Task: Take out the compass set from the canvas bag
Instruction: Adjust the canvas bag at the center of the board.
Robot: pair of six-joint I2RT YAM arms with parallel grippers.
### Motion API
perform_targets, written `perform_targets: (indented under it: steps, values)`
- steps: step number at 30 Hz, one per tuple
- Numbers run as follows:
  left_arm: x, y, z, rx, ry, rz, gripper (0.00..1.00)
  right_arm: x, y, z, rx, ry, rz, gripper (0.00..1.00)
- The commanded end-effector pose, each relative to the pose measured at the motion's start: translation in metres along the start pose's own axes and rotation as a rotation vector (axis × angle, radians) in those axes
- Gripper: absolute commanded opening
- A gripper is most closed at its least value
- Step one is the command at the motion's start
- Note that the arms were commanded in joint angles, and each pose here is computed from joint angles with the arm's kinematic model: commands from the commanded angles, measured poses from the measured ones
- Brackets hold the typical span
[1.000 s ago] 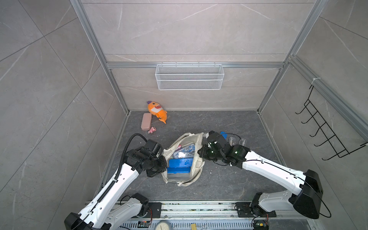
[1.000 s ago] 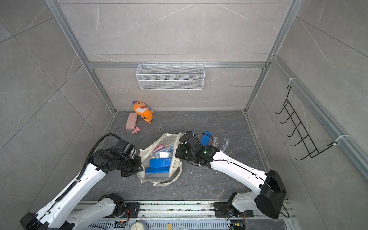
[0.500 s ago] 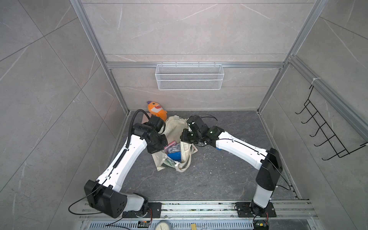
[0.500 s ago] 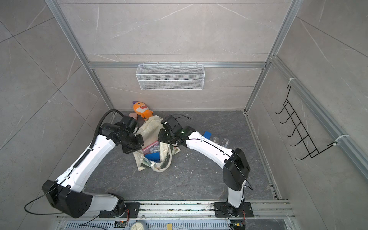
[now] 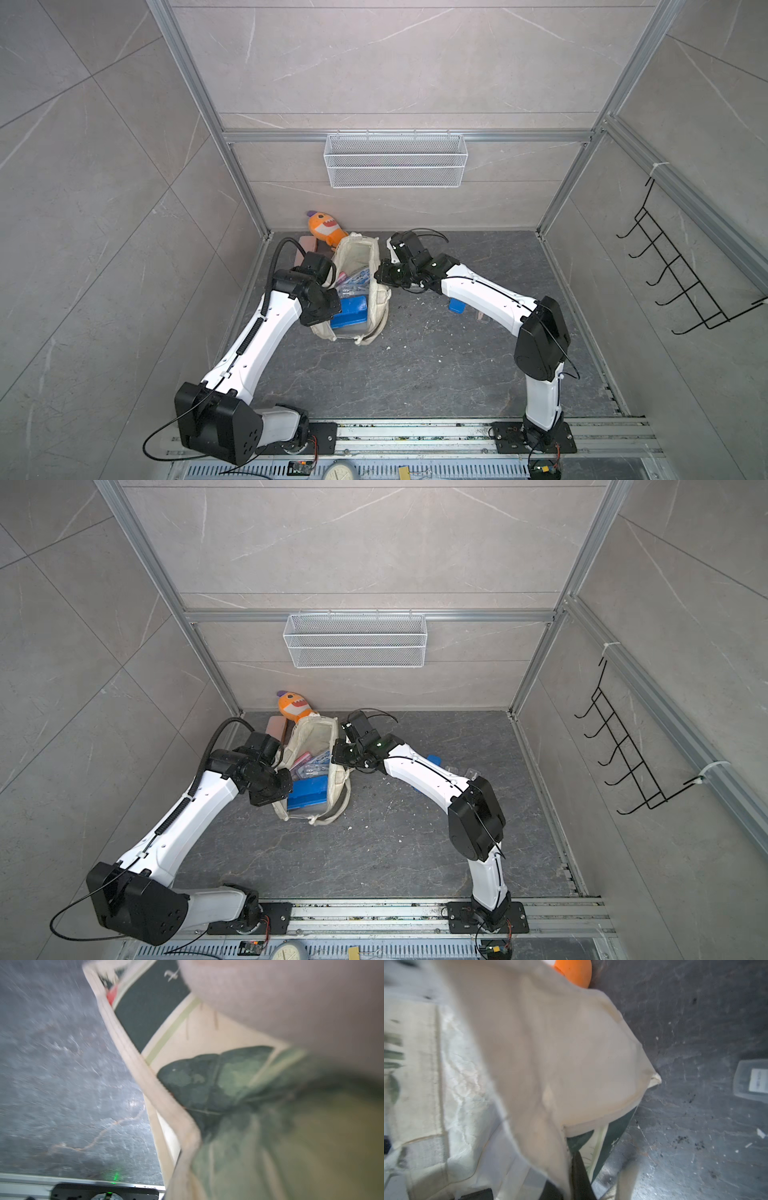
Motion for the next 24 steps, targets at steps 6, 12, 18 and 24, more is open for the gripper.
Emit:
perform_targets:
  steps: [6, 12, 18, 24]
  values:
    - [0.010, -0.047, 0.004, 0.133, -0.155, 0.060, 0.00, 0.012, -0.044, -0.044, -0.163, -0.078, 0.038, 0.00]
    - [0.004, -0.061, 0.002, 0.146, -0.170, 0.090, 0.00, 0.041, -0.045, -0.047, -0.218, -0.104, 0.002, 0.19]
    - [-0.003, -0.068, 0.001, 0.157, -0.174, 0.106, 0.00, 0.101, -0.035, -0.033, -0.189, -0.130, -0.107, 0.46]
    - [-0.002, -0.069, 0.000, 0.156, -0.179, 0.104, 0.00, 0.124, -0.053, 0.035, -0.007, -0.096, -0.082, 0.40]
Point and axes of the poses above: each gripper's point midway between its finger pads, its own x axis back along the fingers, its own z axis along the line the jaws close on, y = z × x, the point moved 3 cm from there along x, back along the fingers, and after that the axes turned 8 degrees about x, right-handed, at the moved point
